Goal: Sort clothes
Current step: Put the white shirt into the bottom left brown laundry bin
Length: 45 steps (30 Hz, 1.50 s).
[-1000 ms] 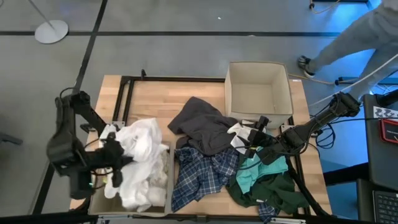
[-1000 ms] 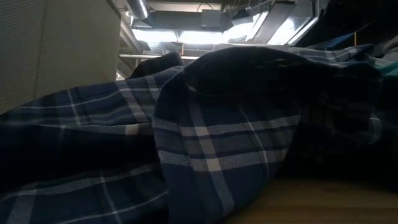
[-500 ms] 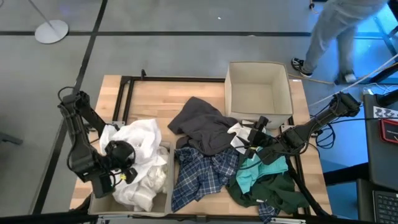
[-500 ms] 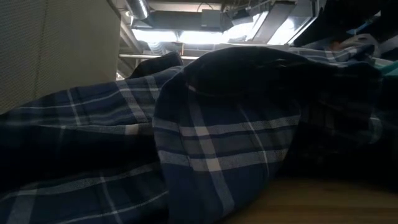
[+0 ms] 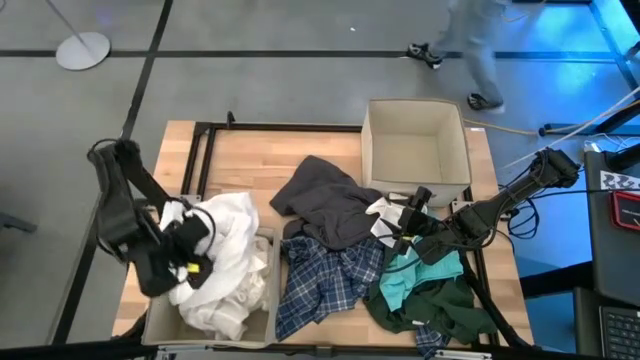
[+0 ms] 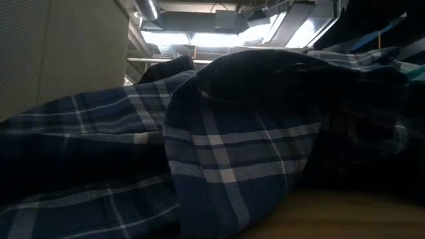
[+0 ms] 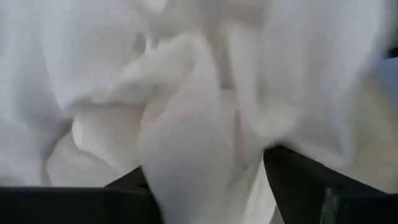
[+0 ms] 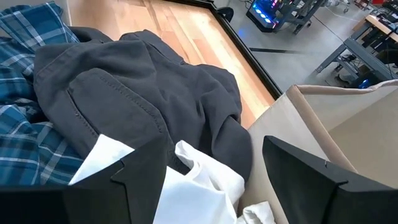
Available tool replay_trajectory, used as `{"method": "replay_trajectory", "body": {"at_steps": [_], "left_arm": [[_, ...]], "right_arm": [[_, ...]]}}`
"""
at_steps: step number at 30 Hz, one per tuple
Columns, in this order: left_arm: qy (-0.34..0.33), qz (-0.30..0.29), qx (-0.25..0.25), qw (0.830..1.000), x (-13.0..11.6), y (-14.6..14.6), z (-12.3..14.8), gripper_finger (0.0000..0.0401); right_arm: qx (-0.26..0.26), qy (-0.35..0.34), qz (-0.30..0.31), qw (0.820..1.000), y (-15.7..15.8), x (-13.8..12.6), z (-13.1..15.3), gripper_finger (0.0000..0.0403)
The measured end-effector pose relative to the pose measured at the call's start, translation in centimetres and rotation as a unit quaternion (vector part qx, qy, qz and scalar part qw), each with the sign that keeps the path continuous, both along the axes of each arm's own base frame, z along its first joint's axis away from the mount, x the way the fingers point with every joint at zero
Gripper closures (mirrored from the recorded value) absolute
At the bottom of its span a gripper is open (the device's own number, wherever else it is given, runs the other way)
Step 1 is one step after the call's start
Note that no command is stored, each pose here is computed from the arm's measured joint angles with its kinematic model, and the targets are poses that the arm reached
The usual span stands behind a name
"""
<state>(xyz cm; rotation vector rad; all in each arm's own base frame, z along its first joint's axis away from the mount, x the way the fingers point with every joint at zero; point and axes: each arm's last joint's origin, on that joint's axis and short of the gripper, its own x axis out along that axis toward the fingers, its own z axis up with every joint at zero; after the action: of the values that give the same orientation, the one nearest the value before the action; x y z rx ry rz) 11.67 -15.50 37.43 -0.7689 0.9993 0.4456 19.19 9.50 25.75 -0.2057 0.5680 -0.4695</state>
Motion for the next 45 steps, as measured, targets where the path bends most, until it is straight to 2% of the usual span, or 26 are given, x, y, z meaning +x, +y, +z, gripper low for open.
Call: {"method": "replay_trajectory", "body": {"at_steps": [5, 8, 10, 15, 17, 21, 25, 31, 39, 45], "left_arm": [[-0.074, -0.001, -0.017, 0.997, -0.9, 1.9, 3.1, 0.0192], [-0.101, 0.002, -0.015, 0.995, -1.3, 2.7, 3.8, 0.0191], [-0.126, 0.015, 0.009, 0.992, -1.3, 3.1, 4.0, 0.0191], [-0.17, 0.082, 0.121, 0.975, 0.1, 4.6, 3.7, 0.0191], [-0.158, 0.093, 0.159, 0.97, 1.1, 5.0, 3.1, 0.0191], [-0.102, 0.116, 0.2, 0.968, 3.2, 6.3, 1.8, 0.0191], [-0.03, 0.141, 0.2, 0.969, 4.7, 8.0, 0.2, 0.0191], [0.043, 0.156, 0.164, 0.973, 6.1, 10.2, -1.7, 0.0191], [0.058, 0.111, 0.115, 0.985, 8.2, 11.7, -4.0, 0.0191], [0.102, 0.093, 0.095, 0.986, 8.2, 12.4, -5.7, 0.0193]], "right_arm": [[0.001, 0.0, 0.0, 1.0, 0.0, 0.0, 0.0, 0.0139], [0.0, 0.002, 0.001, 1.0, 0.0, 0.0, 0.0, 0.0139], [-0.001, 0.003, 0.001, 1.0, 0.0, 0.0, 0.0, 0.0139], [-0.01, 0.005, 0.001, 1.0, 0.0, 0.0, -0.1, 0.0139], [-0.015, 0.01, 0.003, 1.0, 0.0, 0.1, -0.2, 0.0139], [-0.021, 0.018, 0.004, 1.0, 0.2, 0.3, -0.5, 0.0139], [-0.03, 0.032, 0.005, 0.999, 0.4, 0.7, -1.1, 0.0139], [-0.05, 0.056, 0.011, 0.997, 0.8, 1.3, -2.1, 0.0139], [-0.06, 0.062, 0.018, 0.996, 0.8, 1.3, -2.1, 0.0139], [-0.06, 0.062, 0.018, 0.996, 0.8, 1.3, -2.1, 0.0139]]}}
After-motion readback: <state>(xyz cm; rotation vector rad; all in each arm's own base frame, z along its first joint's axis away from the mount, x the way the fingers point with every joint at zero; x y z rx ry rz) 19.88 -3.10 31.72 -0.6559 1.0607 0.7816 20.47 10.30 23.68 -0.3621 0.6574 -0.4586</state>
